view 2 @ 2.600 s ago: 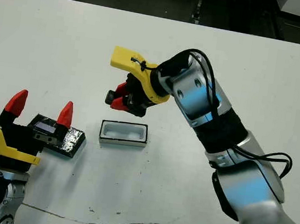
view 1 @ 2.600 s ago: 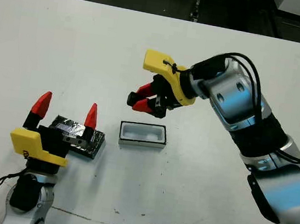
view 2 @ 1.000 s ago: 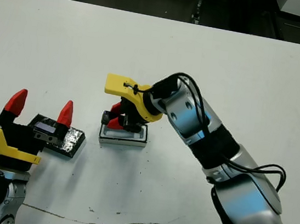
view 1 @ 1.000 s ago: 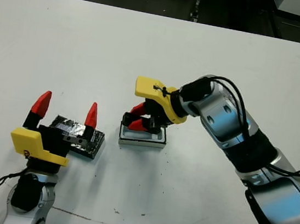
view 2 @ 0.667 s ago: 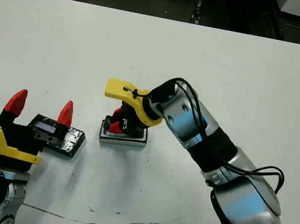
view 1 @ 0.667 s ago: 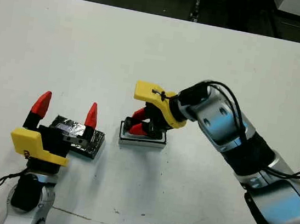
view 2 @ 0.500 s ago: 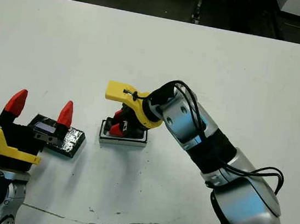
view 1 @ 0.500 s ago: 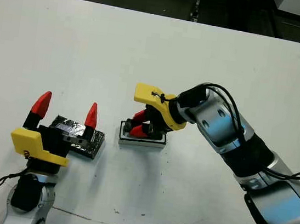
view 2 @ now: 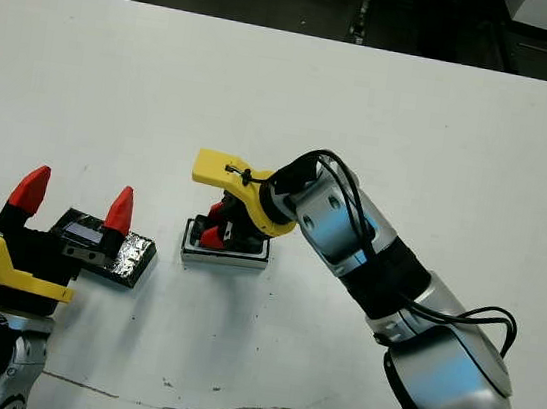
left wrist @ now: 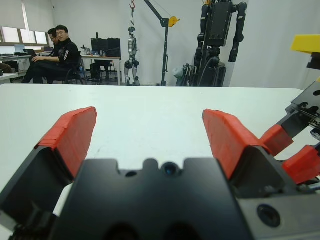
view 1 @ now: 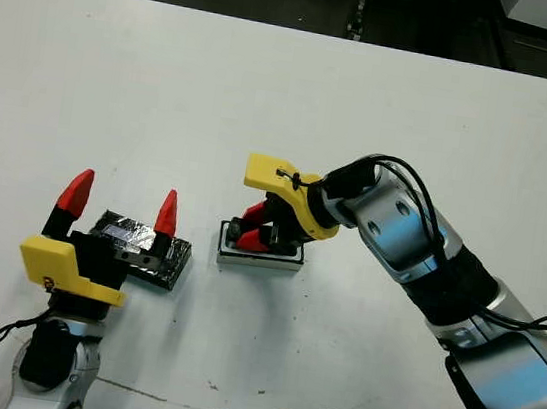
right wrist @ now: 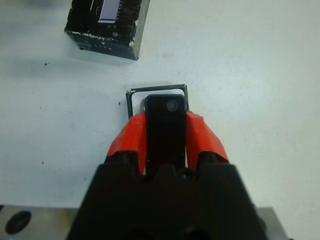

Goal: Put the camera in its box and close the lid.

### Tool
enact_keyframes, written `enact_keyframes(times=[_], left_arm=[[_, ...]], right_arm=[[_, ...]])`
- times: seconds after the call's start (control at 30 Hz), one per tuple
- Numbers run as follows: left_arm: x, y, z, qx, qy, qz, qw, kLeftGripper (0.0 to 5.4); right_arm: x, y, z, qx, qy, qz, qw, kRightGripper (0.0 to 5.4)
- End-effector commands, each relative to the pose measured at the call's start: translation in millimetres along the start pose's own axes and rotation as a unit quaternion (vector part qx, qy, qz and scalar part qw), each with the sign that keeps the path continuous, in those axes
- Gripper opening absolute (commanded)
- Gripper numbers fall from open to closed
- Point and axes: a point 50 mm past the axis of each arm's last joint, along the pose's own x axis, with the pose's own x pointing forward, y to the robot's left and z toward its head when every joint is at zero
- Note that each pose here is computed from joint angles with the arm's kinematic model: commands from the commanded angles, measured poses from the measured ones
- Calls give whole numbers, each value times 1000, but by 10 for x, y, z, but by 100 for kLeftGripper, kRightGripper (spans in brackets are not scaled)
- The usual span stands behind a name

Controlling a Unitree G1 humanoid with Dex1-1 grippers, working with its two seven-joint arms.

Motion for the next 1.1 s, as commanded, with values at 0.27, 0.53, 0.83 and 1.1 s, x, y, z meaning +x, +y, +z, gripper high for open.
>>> enact_keyframes(times=[0.27,0.53,0.83,1.1], left_arm=[[-26,-2,-3,5,6,1,1000,540],[-28,-1,-13,-2,7,3,1000,540],[-26,-6,-16,1,6,5,1000,540],[-20,-7,-20,1,8,3,1000,540]], right_arm=[[-50,-46,-128,2,10,7,1000,184],[-56,-83,-120,-53,-3,9,999,307],[-92,-107,-83,-82,1,8,997,443],[-248,-163,-24,-70,-24,-18,997,538]])
